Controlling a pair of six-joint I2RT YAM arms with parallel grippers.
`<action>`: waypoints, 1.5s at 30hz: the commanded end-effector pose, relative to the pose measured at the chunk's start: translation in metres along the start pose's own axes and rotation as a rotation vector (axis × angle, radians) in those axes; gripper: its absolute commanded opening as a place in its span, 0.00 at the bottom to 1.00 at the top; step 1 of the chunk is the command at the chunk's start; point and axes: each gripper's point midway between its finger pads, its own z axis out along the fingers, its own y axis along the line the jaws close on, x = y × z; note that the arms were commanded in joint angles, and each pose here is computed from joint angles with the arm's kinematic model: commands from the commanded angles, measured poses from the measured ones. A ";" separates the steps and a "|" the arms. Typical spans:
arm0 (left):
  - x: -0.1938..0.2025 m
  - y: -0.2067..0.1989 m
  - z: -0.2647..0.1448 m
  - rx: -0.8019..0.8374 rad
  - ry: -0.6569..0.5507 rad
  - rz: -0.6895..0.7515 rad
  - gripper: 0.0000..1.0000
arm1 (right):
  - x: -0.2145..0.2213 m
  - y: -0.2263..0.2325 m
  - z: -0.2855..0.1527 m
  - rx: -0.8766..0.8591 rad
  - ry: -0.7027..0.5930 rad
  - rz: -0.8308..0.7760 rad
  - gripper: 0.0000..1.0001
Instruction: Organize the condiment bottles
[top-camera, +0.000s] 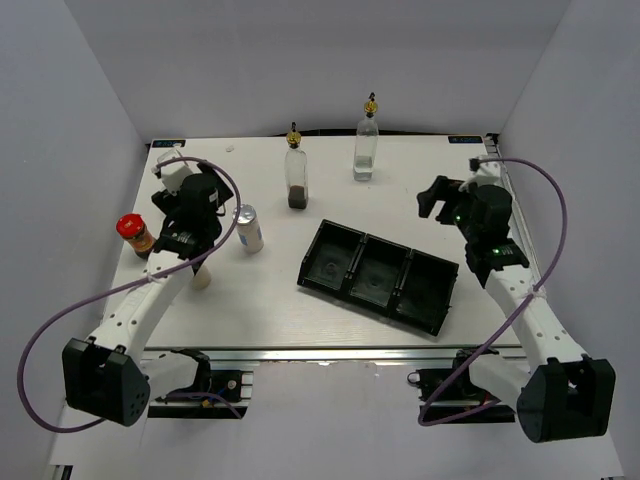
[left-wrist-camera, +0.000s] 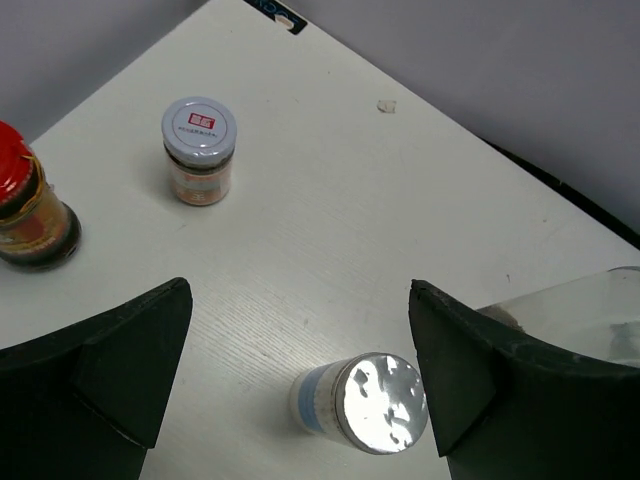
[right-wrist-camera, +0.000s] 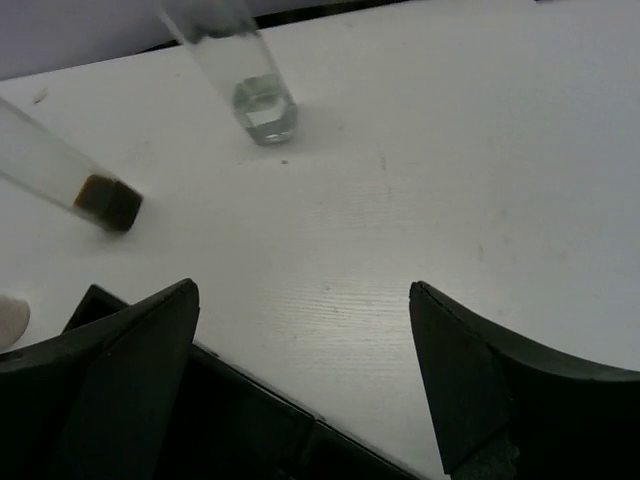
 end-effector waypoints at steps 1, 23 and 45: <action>-0.004 -0.014 0.005 0.088 0.045 0.004 0.98 | -0.056 0.055 0.001 -0.192 -0.183 -0.187 0.89; 0.024 0.019 0.001 0.061 0.061 0.098 0.98 | -0.094 0.135 0.215 -0.254 -0.169 -0.356 0.89; 0.023 0.030 -0.004 0.041 0.036 0.094 0.98 | -0.114 0.131 0.299 -0.132 -0.328 -0.278 0.56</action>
